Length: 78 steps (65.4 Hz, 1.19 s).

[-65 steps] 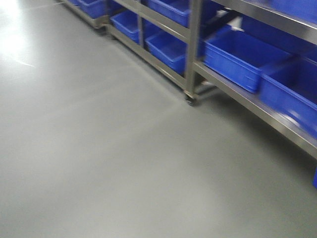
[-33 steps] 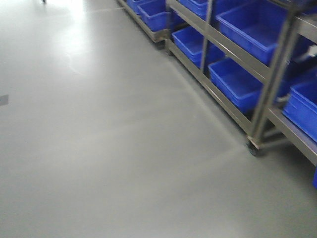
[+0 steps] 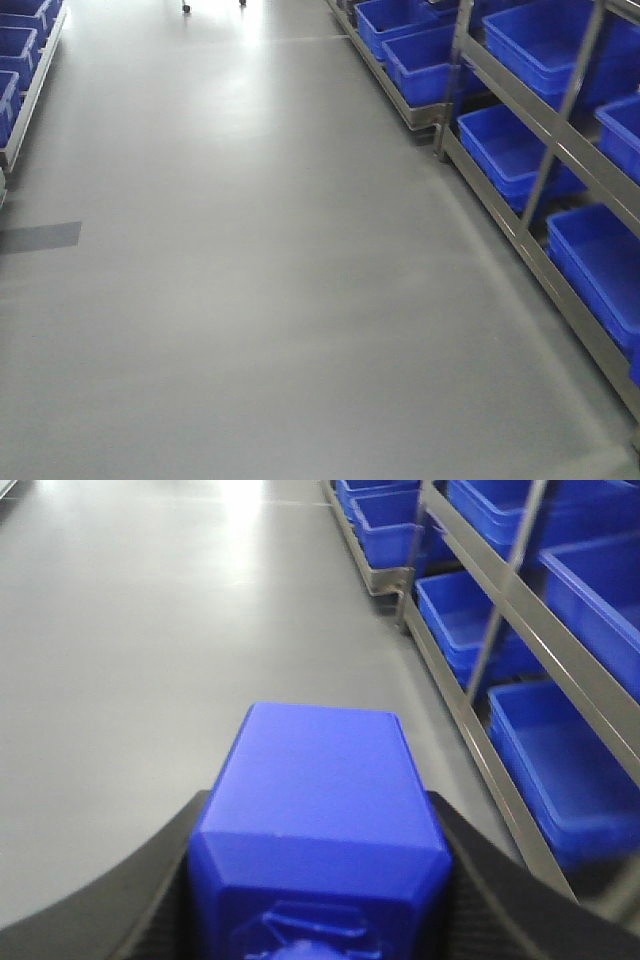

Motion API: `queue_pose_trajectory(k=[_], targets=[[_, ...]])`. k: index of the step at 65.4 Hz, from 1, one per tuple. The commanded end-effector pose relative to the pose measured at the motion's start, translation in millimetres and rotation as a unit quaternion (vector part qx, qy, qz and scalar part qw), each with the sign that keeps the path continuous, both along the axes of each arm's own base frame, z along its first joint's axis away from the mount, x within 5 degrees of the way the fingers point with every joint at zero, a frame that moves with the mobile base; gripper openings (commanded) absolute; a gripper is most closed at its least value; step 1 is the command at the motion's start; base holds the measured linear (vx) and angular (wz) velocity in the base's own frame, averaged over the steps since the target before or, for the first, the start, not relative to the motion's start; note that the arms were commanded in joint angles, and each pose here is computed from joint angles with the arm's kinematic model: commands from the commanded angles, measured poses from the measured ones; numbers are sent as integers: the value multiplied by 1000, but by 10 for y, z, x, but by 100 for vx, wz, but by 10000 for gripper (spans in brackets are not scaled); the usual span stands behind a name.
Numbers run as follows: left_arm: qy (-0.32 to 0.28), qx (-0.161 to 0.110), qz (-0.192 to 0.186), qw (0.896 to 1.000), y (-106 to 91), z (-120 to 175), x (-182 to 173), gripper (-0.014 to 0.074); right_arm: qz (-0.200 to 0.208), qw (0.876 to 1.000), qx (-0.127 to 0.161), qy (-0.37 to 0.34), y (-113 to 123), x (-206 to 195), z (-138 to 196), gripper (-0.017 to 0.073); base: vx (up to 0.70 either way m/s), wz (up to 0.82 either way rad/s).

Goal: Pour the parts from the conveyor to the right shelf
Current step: 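Drive the base along the aisle toward the shelf rack of blue bins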

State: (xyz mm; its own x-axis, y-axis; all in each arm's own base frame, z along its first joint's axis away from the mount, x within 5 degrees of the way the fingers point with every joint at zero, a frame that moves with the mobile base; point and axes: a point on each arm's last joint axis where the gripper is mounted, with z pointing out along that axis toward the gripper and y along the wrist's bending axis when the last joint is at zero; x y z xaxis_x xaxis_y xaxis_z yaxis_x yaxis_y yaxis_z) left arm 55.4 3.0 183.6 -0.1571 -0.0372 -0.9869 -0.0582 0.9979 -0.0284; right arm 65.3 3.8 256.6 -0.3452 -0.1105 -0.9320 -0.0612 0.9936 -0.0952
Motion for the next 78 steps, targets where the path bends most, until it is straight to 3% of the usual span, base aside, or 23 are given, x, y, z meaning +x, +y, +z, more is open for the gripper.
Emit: queue_pose_trajectory(k=[1,78], targets=[[-54,-6,-4,999,-6,141,-8,-6,-7,999,-5,-43,-16,32,141,-4,77,23],[-54,-6,-4,999,-6,141,-8,-6,-7,999,-4,-43,-15,32,141,-4,71,18]])
